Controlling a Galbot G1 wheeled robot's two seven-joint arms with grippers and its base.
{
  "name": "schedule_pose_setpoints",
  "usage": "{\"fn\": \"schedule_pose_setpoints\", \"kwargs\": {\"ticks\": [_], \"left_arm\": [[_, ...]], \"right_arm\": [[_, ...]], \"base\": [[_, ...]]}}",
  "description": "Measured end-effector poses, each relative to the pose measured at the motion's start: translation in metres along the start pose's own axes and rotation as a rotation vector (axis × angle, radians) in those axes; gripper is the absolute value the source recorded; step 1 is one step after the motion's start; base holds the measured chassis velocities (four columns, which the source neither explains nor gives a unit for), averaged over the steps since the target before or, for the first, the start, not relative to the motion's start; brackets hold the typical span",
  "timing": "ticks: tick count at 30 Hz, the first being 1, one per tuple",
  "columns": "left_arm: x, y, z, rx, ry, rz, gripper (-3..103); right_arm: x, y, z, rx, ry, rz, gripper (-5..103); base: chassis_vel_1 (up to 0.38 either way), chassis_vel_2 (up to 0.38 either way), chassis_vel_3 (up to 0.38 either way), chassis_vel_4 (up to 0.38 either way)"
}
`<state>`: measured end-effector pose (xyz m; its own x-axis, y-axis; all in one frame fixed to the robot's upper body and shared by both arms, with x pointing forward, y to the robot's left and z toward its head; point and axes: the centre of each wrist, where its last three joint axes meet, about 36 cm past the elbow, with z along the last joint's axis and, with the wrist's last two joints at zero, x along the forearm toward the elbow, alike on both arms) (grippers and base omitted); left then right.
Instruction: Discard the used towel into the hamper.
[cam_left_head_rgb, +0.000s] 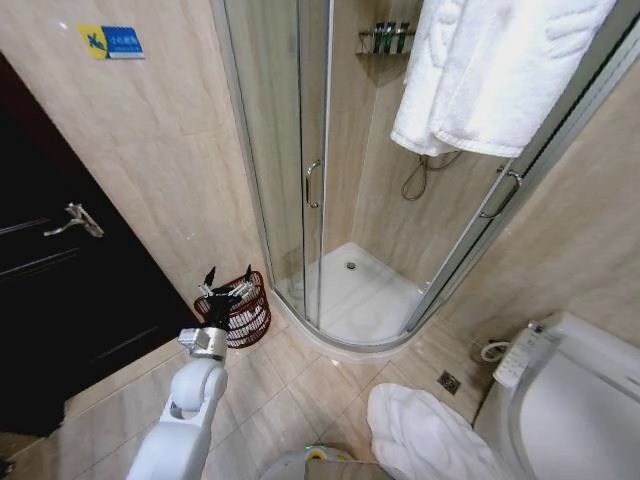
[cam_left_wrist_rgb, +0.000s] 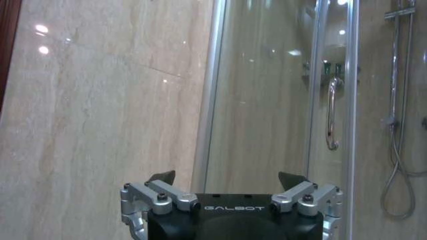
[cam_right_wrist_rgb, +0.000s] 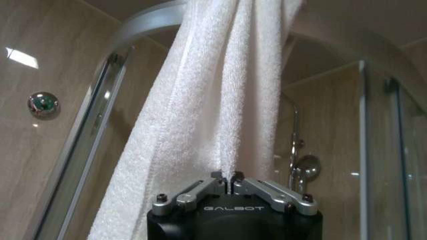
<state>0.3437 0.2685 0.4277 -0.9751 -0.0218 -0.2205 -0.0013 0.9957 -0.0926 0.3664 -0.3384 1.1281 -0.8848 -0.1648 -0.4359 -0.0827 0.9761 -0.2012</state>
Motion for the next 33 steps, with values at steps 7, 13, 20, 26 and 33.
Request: {"fn": "schedule_pose_setpoints", "kwargs": {"ticks": [7, 13, 20, 26, 33], "left_arm": [[0.003, 0.000, 0.001, 0.002, 0.006, -0.002, 100], [0.003, -0.002, 0.002, 0.006, 0.005, -0.003, 100], [0.007, -0.002, 0.002, 0.010, 0.002, -0.020, 100], [0.015, -0.004, -0.001, 0.010, -0.001, -0.047, 100], [0.037, -0.004, -0.002, 0.005, 0.007, -0.110, 100]], "right_arm": [[0.034, -0.004, -0.001, 0.013, -0.003, 0.020, 1], [0.072, -0.009, -0.001, 0.017, -0.019, 0.052, 1], [0.114, -0.017, 0.032, -0.022, 0.006, 0.065, 1], [0.147, -0.008, 0.075, 0.001, 0.013, 0.067, 1], [0.184, -0.012, 0.139, 0.035, -0.002, 0.109, 1]], "base": [[0.000, 0.000, 0.000, 0.000], [0.000, 0.000, 0.000, 0.000], [0.000, 0.000, 0.000, 0.000], [0.000, 0.000, 0.000, 0.000], [0.000, 0.000, 0.000, 0.000]]}}
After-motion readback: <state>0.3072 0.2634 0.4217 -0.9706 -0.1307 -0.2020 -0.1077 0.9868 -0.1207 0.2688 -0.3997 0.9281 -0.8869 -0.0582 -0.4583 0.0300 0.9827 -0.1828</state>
